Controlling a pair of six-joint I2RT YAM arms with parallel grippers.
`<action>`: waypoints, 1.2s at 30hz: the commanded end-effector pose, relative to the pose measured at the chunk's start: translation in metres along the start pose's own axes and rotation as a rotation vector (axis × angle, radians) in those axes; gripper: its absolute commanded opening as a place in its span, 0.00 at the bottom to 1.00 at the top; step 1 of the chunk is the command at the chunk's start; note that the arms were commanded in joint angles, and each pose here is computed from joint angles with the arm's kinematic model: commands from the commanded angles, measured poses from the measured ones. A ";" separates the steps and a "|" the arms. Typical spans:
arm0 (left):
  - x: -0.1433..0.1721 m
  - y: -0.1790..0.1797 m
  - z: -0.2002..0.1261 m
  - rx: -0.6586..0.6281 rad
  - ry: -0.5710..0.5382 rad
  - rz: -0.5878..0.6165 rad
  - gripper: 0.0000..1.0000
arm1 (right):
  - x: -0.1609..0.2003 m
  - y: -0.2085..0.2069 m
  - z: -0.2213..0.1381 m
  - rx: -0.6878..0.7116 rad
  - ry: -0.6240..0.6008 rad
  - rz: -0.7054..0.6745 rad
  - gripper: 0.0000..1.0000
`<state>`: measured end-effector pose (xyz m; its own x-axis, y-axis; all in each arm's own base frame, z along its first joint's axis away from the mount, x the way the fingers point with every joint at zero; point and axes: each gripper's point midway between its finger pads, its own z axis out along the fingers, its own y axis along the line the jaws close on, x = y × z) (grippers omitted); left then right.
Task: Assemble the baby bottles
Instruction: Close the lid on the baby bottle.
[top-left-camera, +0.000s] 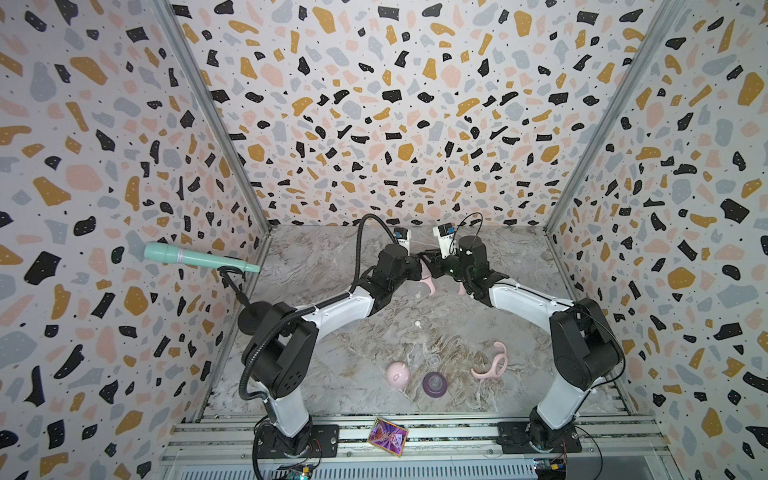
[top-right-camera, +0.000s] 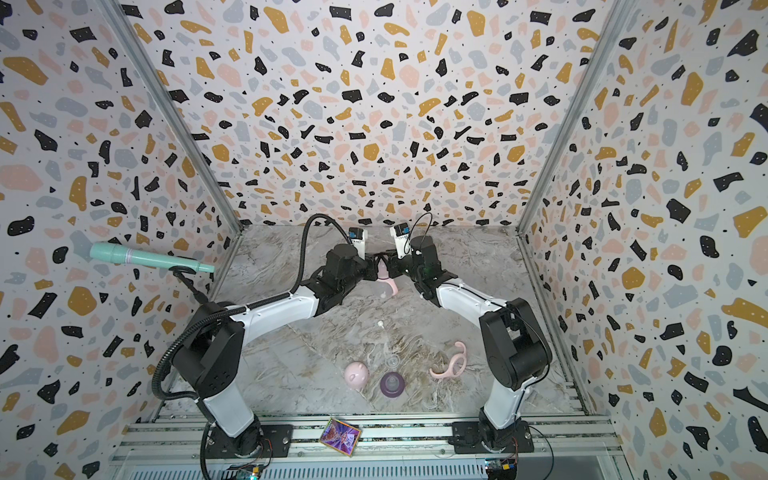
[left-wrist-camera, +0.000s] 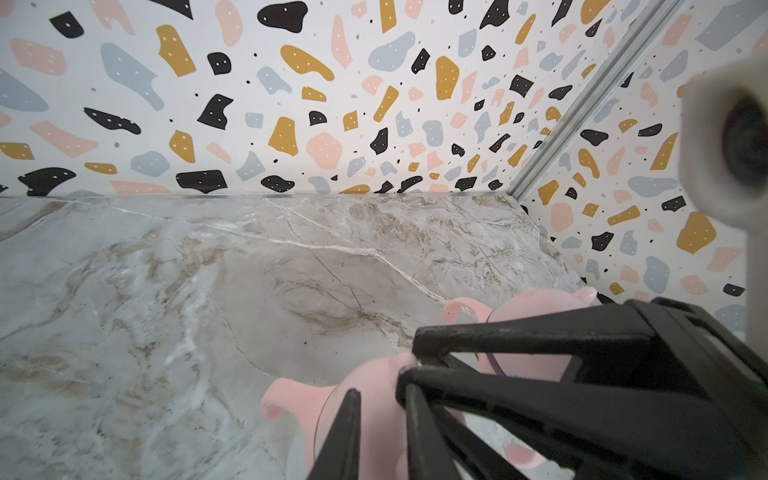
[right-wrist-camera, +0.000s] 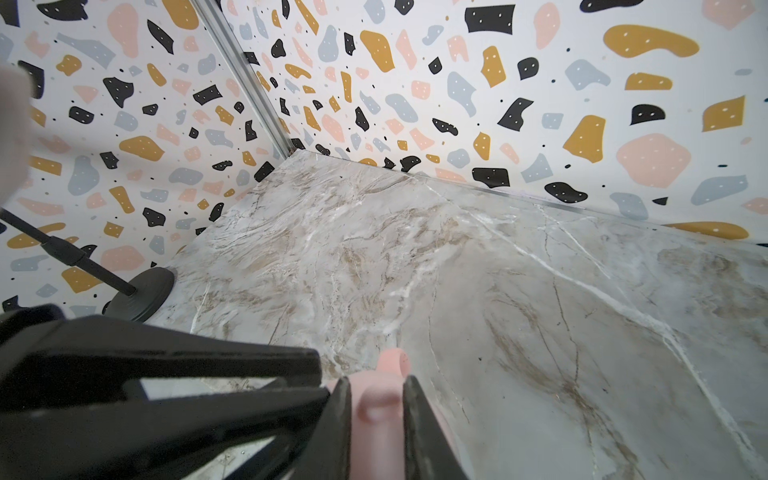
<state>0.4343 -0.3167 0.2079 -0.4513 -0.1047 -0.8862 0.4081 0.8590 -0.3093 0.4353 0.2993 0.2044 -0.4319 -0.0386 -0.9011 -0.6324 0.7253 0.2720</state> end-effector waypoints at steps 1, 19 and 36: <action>0.017 -0.020 -0.005 0.051 0.097 0.045 0.25 | 0.098 0.012 0.000 -0.021 0.340 0.078 0.24; -0.099 0.008 -0.110 -0.116 -0.071 0.050 0.59 | 0.052 0.001 0.002 0.019 0.297 0.051 0.24; -0.039 0.076 -0.218 -0.305 -0.074 0.074 0.99 | -0.037 0.010 0.008 0.006 0.203 -0.043 0.29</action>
<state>0.3147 -0.1527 0.2965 -0.3757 -0.0556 -0.9251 0.2205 0.9642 -0.1475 0.4519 0.3155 0.2171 -0.5421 -0.1951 -0.8174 -0.6390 0.7274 0.2502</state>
